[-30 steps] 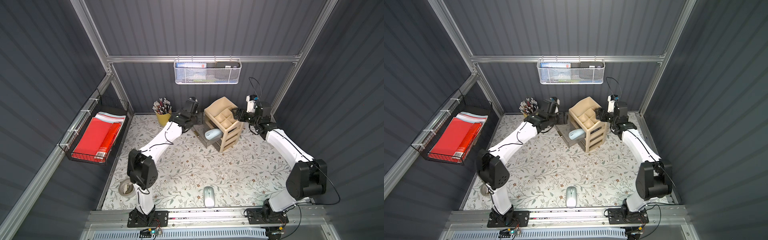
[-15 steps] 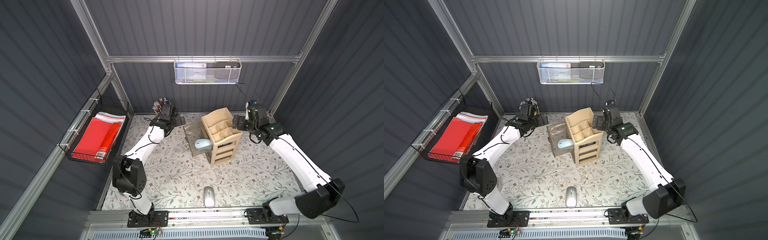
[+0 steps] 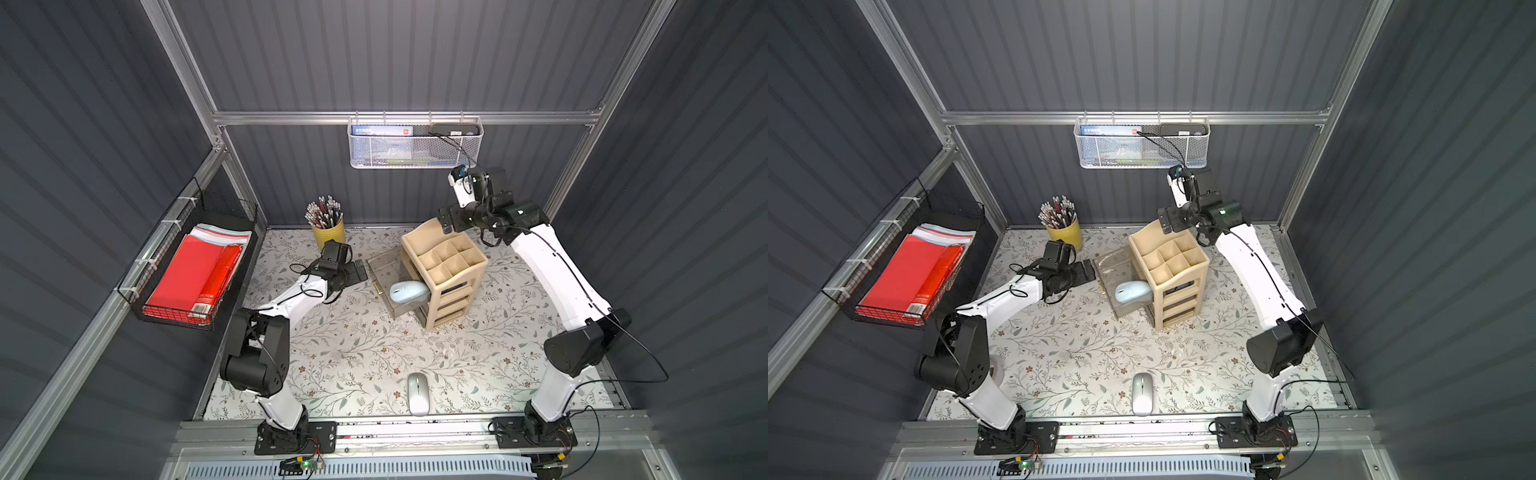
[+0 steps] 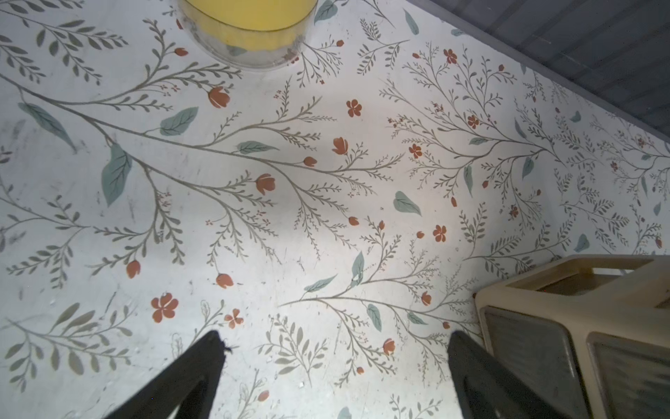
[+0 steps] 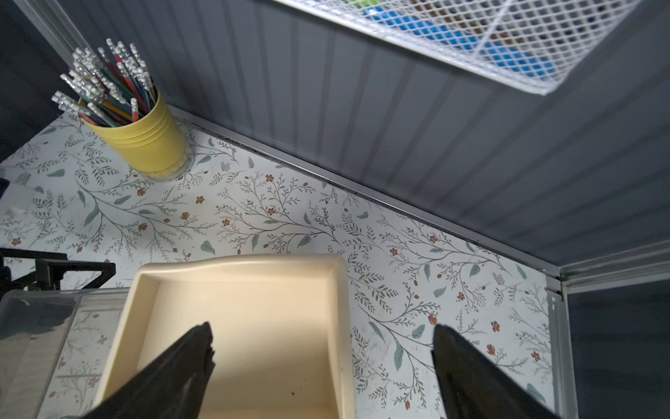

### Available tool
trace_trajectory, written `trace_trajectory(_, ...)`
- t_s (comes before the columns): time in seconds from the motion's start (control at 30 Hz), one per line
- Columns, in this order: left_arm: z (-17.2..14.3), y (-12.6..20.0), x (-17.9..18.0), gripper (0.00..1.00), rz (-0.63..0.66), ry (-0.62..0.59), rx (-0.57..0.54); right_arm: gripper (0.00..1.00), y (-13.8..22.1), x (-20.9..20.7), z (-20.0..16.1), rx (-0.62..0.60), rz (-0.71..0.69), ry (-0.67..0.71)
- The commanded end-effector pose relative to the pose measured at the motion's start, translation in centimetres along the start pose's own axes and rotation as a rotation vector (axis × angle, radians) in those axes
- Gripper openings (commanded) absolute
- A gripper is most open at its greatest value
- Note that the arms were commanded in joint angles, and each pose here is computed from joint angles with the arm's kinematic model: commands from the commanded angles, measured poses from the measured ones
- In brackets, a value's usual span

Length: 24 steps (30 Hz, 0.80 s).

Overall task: Take the mice out of the drawer
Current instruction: Adjust the storage box at the center of the board.

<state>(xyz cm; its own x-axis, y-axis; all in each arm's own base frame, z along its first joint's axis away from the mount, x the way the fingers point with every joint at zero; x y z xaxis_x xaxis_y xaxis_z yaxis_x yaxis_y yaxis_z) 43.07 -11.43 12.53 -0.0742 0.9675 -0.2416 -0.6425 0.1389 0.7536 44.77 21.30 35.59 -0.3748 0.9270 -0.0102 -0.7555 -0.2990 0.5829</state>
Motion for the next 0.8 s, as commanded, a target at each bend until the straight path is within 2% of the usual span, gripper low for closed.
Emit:
trace_trajectory(0.0, 0.5, 0.5, 0.1, 0.99, -0.004, -0.017, -0.03, 0.99, 0.0, 1.1, -2.0, 0.088, 0.073, 0.093)
trace_trajectory(0.07, -0.4, -0.8, -0.4, 0.99, -0.019, -0.052, 0.005, 0.98, 0.2, 3.7, -3.0, 0.111, 0.166, 0.192)
trace_trajectory(0.17, -2.7, -2.0, -2.1, 0.99, -0.09, -0.091, 0.067, 0.99, 1.2, 7.5, -3.9, 0.101, 0.235, 0.358)
trace_trajectory(0.3, -5.4, -3.4, -1.9, 0.99, -0.1, -0.089, 0.127, 0.99, 2.9, 10.1, -2.8, 0.075, 0.353, 0.4)
trace_trajectory(0.47, -8.8, -4.6, -2.4, 0.99, -0.084, -0.138, 0.205, 0.99, 4.2, 12.4, -3.4, 0.078, 0.415, 0.48)
trace_trajectory(0.6, -9.2, -3.3, -6.2, 0.99, -0.17, -0.173, 0.198, 0.99, 3.9, 12.8, -4.4, 0.102, 0.42, 0.516)
trace_trajectory(0.77, -7.1, -1.8, -9.5, 0.99, -0.291, -0.178, 0.158, 0.99, 2.9, 12.8, -5.5, 0.126, 0.391, 0.591)
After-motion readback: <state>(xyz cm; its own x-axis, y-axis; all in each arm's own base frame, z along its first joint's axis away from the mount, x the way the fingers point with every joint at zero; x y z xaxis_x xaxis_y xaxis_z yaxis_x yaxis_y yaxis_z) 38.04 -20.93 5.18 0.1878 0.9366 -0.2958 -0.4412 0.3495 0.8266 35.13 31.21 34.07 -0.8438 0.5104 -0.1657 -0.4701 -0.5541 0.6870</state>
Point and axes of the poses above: each gripper's point midway between its finger pads, its own y axis back along the fingers, its own x axis along the line the jaws close on, z = x × y, the point moved 1 cm from there along y, back along the fingers, and after that the axes turned 8 degrees about -y, right-handed, at the moved point
